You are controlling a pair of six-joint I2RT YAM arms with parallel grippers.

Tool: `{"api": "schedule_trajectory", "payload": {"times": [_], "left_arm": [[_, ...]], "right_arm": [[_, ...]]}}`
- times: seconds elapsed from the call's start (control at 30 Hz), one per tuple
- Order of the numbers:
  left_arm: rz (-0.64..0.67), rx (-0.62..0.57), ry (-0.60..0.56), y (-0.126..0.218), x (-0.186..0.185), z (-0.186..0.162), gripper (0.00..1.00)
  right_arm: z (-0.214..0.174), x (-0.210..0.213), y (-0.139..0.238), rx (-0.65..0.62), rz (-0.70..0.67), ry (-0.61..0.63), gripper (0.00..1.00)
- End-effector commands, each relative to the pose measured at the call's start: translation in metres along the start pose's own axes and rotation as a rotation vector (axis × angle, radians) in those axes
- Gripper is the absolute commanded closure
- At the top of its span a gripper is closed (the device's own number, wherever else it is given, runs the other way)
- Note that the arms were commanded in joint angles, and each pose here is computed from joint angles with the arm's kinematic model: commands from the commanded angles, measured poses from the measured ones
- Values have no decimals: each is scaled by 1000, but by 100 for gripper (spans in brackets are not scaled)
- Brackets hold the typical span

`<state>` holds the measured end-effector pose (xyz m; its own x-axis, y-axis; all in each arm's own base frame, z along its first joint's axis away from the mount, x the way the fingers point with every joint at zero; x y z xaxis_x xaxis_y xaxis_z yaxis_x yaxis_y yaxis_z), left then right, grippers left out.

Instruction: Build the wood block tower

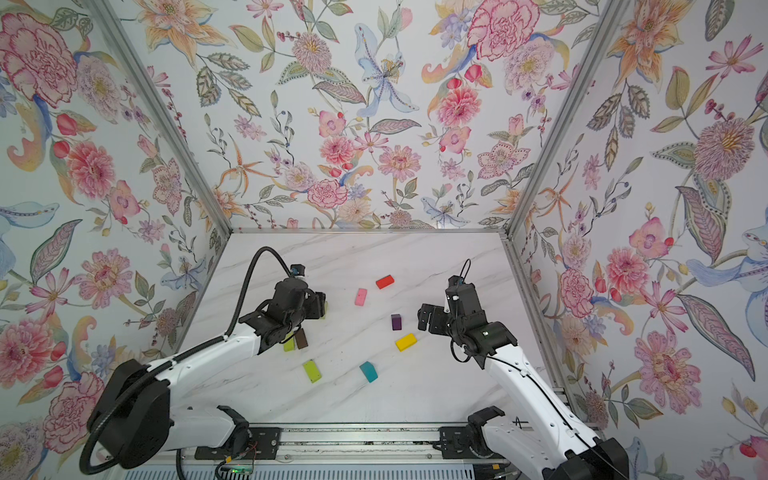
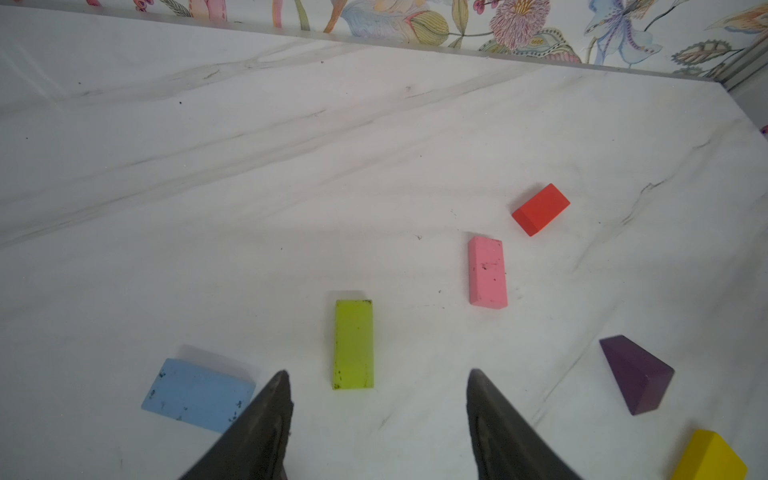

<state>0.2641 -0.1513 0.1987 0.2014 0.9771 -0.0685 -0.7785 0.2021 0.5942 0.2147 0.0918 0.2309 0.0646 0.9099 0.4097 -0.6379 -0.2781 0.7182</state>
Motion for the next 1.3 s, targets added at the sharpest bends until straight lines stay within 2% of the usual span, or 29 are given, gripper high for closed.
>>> {"api": "schedule_trajectory", "payload": {"times": [0.0, 0.23, 0.47, 0.7, 0.97, 1.27], "left_arm": [[41, 131, 54, 18, 4, -50, 32], [37, 173, 210, 53, 11, -114, 32], [1, 186, 356, 74, 22, -147, 33], [-16, 249, 352, 72, 13, -164, 34], [1, 289, 294, 58, -2, -168, 34], [5, 294, 281, 53, -7, -166, 34]], "right_arm": [[2, 7, 13, -28, 8, -7, 1], [-3, 15, 16, -34, 31, 10, 1], [-12, 13, 12, -25, 36, 21, 1], [-17, 8, 13, -34, 34, 21, 1], [-19, 5, 10, -36, 15, 26, 1], [-22, 2, 4, -23, -8, 33, 1]]}}
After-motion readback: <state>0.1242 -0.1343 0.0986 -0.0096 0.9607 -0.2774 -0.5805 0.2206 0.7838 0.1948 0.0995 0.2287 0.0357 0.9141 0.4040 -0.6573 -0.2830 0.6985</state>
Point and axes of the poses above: each gripper's point midway between its finger pads, its own y axis back along the fingers, its own x axis along the line the jaws close on, z = x × y, the point moved 9 cm from there along y, back along the fingers, and after that the axes turned 9 degrees about -y, right-handed, at the moved point
